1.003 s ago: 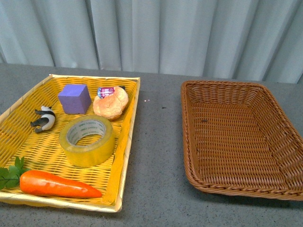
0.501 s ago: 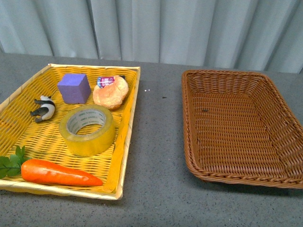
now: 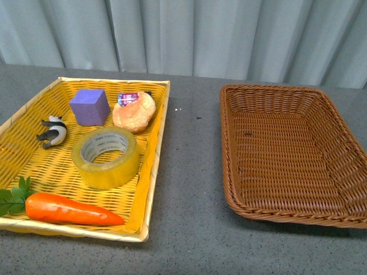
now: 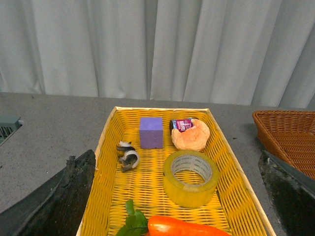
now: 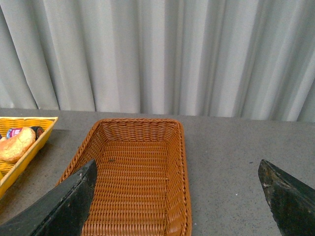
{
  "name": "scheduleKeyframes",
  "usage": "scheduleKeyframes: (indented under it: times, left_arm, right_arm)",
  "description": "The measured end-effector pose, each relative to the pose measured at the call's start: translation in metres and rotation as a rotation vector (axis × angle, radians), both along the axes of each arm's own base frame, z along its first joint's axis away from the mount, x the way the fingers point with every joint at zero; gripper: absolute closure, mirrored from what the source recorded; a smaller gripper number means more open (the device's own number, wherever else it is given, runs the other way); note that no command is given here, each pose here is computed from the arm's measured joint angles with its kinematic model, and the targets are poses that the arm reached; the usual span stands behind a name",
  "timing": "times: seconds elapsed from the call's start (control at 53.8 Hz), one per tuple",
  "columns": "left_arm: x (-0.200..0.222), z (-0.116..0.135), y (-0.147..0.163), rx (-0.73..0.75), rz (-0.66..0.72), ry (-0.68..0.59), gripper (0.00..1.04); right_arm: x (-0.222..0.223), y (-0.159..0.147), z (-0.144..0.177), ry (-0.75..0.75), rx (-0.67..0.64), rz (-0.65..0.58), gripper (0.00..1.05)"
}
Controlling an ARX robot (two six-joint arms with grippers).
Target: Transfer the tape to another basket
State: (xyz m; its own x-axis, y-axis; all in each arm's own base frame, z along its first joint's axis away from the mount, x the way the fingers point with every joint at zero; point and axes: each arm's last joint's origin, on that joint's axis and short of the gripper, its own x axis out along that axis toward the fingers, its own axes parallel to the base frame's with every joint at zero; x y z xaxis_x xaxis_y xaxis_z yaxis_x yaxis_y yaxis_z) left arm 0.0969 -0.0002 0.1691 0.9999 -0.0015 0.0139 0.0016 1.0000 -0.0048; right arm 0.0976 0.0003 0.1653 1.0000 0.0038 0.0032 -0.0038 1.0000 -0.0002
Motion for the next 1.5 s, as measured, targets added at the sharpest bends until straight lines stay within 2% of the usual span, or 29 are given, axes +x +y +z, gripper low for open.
scheduleKeyframes:
  times: [0.966, 1.003, 1.021, 1.096, 1.189, 1.337, 1.504]
  left_arm:
    - [0.0, 0.0, 0.0, 0.0, 0.0, 0.0, 0.07]
    - [0.0, -0.001, 0.0, -0.028, 0.043, 0.051, 0.07]
    - [0.001, -0.002, 0.0, -0.053, 0.09, 0.131, 0.07]
    - [0.009, -0.006, 0.002, -0.092, 0.134, 0.253, 0.07]
    - [0.023, -0.007, 0.004, -0.108, 0.14, 0.289, 0.07]
    - [0.068, 0.012, 0.005, -0.17, 0.115, 0.299, 0.07]
    - [0.127, -0.003, 0.0, -0.203, 0.107, 0.48, 0.07]
  right_arm:
    - [0.0, 0.0, 0.0, 0.0, 0.0, 0.0, 0.09]
    - [0.0, 0.0, 0.0, 0.0, 0.0, 0.0, 0.09]
    - [0.0, 0.0, 0.0, 0.0, 0.0, 0.0, 0.09]
    - [0.0, 0.0, 0.0, -0.001, 0.0, -0.001, 0.09]
    - [0.0, 0.0, 0.0, -0.001, 0.0, 0.0, 0.09]
    - [0.0, 0.0, 0.0, -0.001, 0.0, 0.0, 0.09]
    - [0.0, 0.0, 0.0, -0.001, 0.0, 0.0, 0.09]
